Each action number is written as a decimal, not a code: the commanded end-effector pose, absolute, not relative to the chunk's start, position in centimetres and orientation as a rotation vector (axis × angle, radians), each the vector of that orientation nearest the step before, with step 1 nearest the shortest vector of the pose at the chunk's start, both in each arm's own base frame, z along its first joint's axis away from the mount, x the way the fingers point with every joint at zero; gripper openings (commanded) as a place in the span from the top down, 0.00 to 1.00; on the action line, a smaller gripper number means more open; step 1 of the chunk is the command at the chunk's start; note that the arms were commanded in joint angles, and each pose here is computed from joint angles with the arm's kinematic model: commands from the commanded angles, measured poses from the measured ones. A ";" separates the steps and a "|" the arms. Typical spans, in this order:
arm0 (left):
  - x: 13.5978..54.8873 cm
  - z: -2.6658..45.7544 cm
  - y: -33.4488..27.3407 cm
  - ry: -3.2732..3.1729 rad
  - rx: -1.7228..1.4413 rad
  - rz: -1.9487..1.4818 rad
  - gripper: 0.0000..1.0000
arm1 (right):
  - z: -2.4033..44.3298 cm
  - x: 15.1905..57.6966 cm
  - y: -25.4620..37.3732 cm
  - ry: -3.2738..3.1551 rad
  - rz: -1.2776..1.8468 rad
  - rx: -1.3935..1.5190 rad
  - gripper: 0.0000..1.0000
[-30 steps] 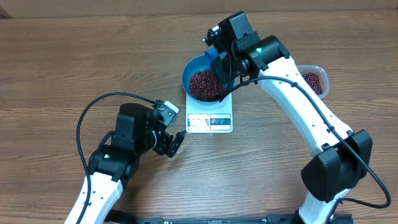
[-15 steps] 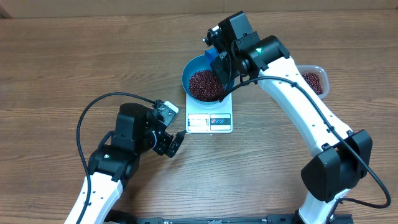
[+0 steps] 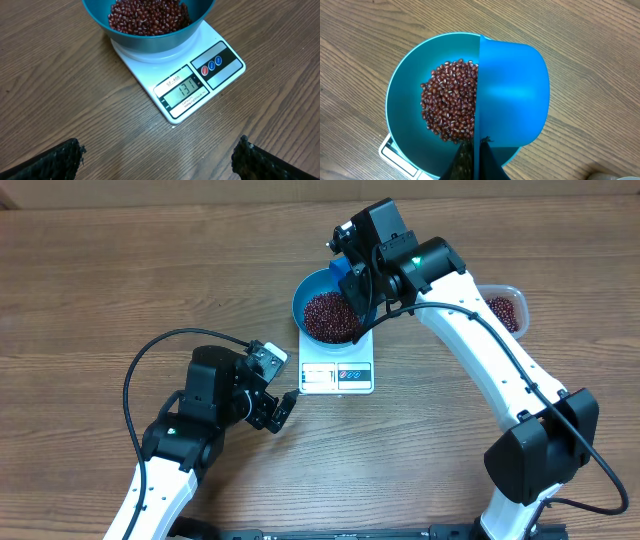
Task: Scoop item into bowl and weigh 150g on scale
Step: 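Hold the scoop tilted over the bowl, trickling beans in slowly, then keep the scoop tipped over the bowl, adding beans toward 150 g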
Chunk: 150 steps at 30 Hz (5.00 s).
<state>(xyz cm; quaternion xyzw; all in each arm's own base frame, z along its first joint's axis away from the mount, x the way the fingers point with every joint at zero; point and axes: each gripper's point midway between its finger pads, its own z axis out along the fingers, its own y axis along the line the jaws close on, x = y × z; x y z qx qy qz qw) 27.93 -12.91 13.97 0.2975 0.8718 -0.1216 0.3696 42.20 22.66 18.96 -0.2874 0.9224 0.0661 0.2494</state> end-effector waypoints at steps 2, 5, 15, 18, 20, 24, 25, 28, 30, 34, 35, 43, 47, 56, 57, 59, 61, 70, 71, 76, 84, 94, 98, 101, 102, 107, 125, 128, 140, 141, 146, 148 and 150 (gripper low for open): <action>27.8 14.0 -12.8 2.233 0.760 -0.312 0.00 | 22.5 42.4 22.7 2.418 0.178 -0.790 0.96; 27.8 14.0 -12.8 2.233 0.760 -0.312 0.01 | 22.5 42.4 22.7 2.415 0.176 -0.794 0.96; 27.8 14.0 -12.8 2.233 0.760 -0.312 0.00 | 22.5 42.6 22.4 2.407 0.140 -0.812 0.96; 27.8 14.0 -12.8 2.233 0.760 -0.312 0.01 | 22.5 42.6 22.4 2.407 0.141 -0.812 0.96; 27.8 14.0 -12.8 2.233 0.760 -0.312 0.00 | 22.5 42.6 22.4 2.407 0.141 -0.812 0.96; 27.8 14.0 -12.8 2.233 0.760 -0.312 0.00 | 22.5 42.6 22.4 2.407 0.142 -0.811 0.96; 27.8 14.0 -12.8 2.233 0.760 -0.312 0.00 | 22.5 42.6 22.4 2.407 0.142 -0.811 0.96; 27.8 14.0 -12.8 2.233 0.760 -0.312 0.00 | 22.5 42.6 22.5 2.407 0.150 -0.815 0.96; 27.8 14.0 -12.8 2.233 0.760 -0.312 0.00 | 22.5 42.5 22.6 2.407 0.156 -0.816 0.96; 27.8 14.0 -12.8 2.233 0.760 -0.312 0.01 | 22.5 42.4 22.7 2.407 0.166 -0.819 0.96; 27.8 14.0 -12.8 2.233 0.760 -0.312 0.00 | 22.5 42.4 22.8 2.406 0.175 -0.822 0.96; 27.8 14.0 -12.8 2.233 0.760 -0.312 0.00 | 22.5 42.3 22.9 2.406 0.188 -0.826 0.96; 27.8 14.0 -12.8 2.233 0.760 -0.312 0.00 | 22.5 42.3 22.9 2.406 0.187 -0.827 0.96; 27.8 14.0 -12.8 2.233 0.760 -0.312 0.00 | 22.5 42.4 22.7 2.404 0.166 -0.825 0.96; 27.8 14.0 -12.8 2.233 0.760 -0.312 0.00 | 22.5 42.4 22.7 2.404 0.166 -0.825 0.96; 27.8 14.0 -12.8 2.233 0.760 -0.312 0.00 | 22.5 42.4 22.7 2.404 0.166 -0.825 0.96; 27.8 14.0 -12.8 2.234 0.759 -0.312 0.00 | 22.5 42.4 22.7 2.404 0.166 -0.825 0.96; 27.8 14.0 -12.8 2.233 0.760 -0.312 0.00 | 22.5 42.5 22.7 2.402 0.165 -0.829 0.96; 27.8 14.0 -12.8 2.233 0.760 -0.312 0.01 | 22.5 42.5 22.7 2.402 0.165 -0.829 0.96; 27.8 14.0 -12.8 2.233 0.760 -0.312 0.00 | 22.5 42.5 22.7 2.402 0.165 -0.829 0.96; 27.8 14.0 -12.8 2.234 0.759 -0.312 0.01 | 22.5 42.5 22.6 2.394 0.145 -0.848 0.96; 27.8 14.0 -12.8 2.233 0.760 -0.312 0.00 | 22.5 42.6 22.5 2.393 0.137 -0.850 0.96; 27.8 14.0 -12.8 2.233 0.760 -0.312 0.00 | 22.5 42.6 22.5 2.393 0.137 -0.850 0.96; 27.8 14.0 -12.8 2.233 0.760 -0.312 0.00 | 22.5 42.6 22.5 2.393 0.137 -0.850 0.96; 27.8 14.0 -12.8 2.233 0.760 -0.312 0.00 | 22.5 42.6 22.5 2.391 0.136 -0.855 0.96; 27.8 14.0 -12.8 2.233 0.760 -0.312 0.00 | 22.5 42.6 22.5 2.391 0.135 -0.854 0.96; 27.8 14.0 -12.8 2.233 0.760 -0.312 0.00 | 22.5 42.6 22.5 2.380 0.127 -0.882 0.96; 27.8 14.0 -12.8 2.233 0.760 -0.312 0.00 | 22.6 42.6 22.5 2.375 0.124 -0.889 0.96; 27.8 14.0 -12.8 2.233 0.760 -0.312 0.01 | 22.6 42.6 22.5 2.364 0.117 -0.912 0.96; 27.8 14.0 -12.8 2.234 0.759 -0.312 0.00 | 22.6 42.6 22.5 2.364 0.117 -0.911 0.96; 27.8 14.0 -12.8 2.233 0.760 -0.312 0.00 | 22.6 42.6 22.5 2.366 0.118 -0.910 0.96; 27.8 14.0 -12.8 2.233 0.760 -0.312 0.00 | 22.6 42.6 22.5 2.366 0.118 -0.910 0.96; 27.8 14.0 -12.8 2.234 0.759 -0.312 0.01 | 22.6 42.6 22.5 2.366 0.118 -0.910 0.96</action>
